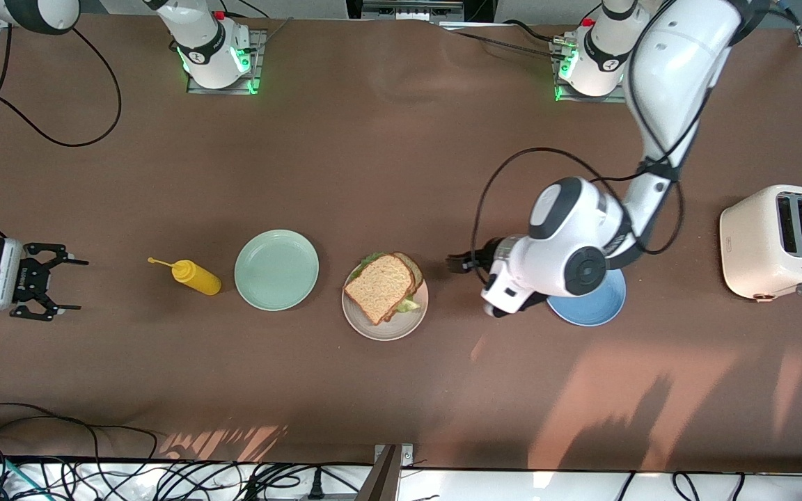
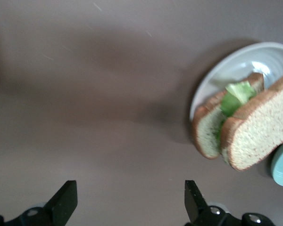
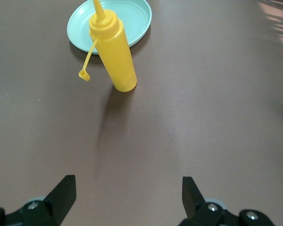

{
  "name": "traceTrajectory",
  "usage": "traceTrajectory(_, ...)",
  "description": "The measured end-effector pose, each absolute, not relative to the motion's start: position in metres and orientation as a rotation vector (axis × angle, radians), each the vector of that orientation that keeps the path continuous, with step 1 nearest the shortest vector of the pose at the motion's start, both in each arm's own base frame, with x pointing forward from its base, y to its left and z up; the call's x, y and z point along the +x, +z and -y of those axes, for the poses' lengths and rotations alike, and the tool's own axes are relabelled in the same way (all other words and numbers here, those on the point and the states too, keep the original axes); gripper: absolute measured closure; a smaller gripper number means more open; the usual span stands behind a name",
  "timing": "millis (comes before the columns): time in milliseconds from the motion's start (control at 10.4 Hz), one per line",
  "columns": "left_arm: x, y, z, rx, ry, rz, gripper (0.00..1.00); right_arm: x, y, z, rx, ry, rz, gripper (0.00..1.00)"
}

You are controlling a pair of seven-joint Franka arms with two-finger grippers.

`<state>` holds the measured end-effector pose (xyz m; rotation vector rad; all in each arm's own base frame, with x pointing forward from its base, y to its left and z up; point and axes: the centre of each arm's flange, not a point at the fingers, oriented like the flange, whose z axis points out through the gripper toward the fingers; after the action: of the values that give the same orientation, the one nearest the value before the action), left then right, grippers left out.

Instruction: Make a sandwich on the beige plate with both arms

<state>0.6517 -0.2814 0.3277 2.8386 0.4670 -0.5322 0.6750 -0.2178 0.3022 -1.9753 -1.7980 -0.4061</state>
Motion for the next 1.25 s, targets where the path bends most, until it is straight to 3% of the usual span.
traceTrajectory(579,0.68,0.434,0.12,3.126,-0.194,-0.361,0.0,0.668,0.395,0.16,-2.377,-0.236,1.559,0.0)
traceTrajectory(965,0.68,0.462,0.074,3.189,-0.128,-0.238,0.0,0.659,0.455,0.126,-2.613,-0.169,1.326,0.0)
traceTrajectory(1255,0.678,0.473,0.044,3.192,-0.12,-0.203,0.0,0.644,0.489,0.099,-2.797,-0.11,0.873,0.0)
